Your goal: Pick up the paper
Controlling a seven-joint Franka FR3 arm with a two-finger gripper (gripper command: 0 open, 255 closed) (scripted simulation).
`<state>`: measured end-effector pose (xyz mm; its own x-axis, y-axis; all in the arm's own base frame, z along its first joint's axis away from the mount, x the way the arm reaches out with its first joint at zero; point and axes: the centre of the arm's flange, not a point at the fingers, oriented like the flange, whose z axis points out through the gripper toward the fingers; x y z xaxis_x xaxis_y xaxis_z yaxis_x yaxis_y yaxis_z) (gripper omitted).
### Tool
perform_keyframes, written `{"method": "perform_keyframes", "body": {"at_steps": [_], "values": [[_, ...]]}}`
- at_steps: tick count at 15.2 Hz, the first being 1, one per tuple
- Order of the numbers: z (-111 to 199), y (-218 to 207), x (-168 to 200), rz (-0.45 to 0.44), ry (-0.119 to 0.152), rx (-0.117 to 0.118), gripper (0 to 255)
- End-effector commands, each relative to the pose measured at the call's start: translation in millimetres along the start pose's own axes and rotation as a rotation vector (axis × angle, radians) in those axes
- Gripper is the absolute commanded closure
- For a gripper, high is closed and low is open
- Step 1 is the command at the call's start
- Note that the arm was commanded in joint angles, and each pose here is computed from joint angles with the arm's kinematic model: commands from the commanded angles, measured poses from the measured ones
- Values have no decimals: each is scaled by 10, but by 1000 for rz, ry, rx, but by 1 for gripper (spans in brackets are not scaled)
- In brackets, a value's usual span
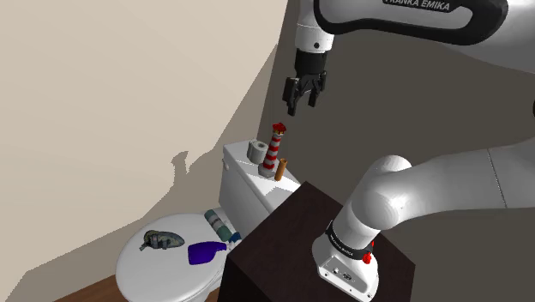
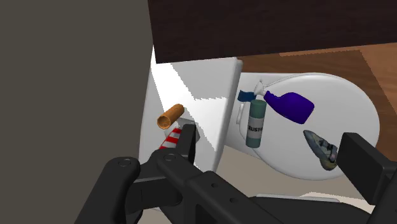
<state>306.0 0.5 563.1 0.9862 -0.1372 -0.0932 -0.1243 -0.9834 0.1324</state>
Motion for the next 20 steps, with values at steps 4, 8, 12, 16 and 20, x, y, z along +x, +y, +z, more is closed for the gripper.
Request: {"method": "perform_keyframes", "body": {"at_steps": [4, 8, 12, 16, 20], "values": [[269, 151, 247, -8, 7, 11, 0], [627, 345, 581, -18, 17, 25, 0], [984, 531, 920, -28, 26, 39, 0], [1341, 708, 1265, -38, 36, 54, 0], [1697, 877, 1614, -48, 46, 68, 0]]}}
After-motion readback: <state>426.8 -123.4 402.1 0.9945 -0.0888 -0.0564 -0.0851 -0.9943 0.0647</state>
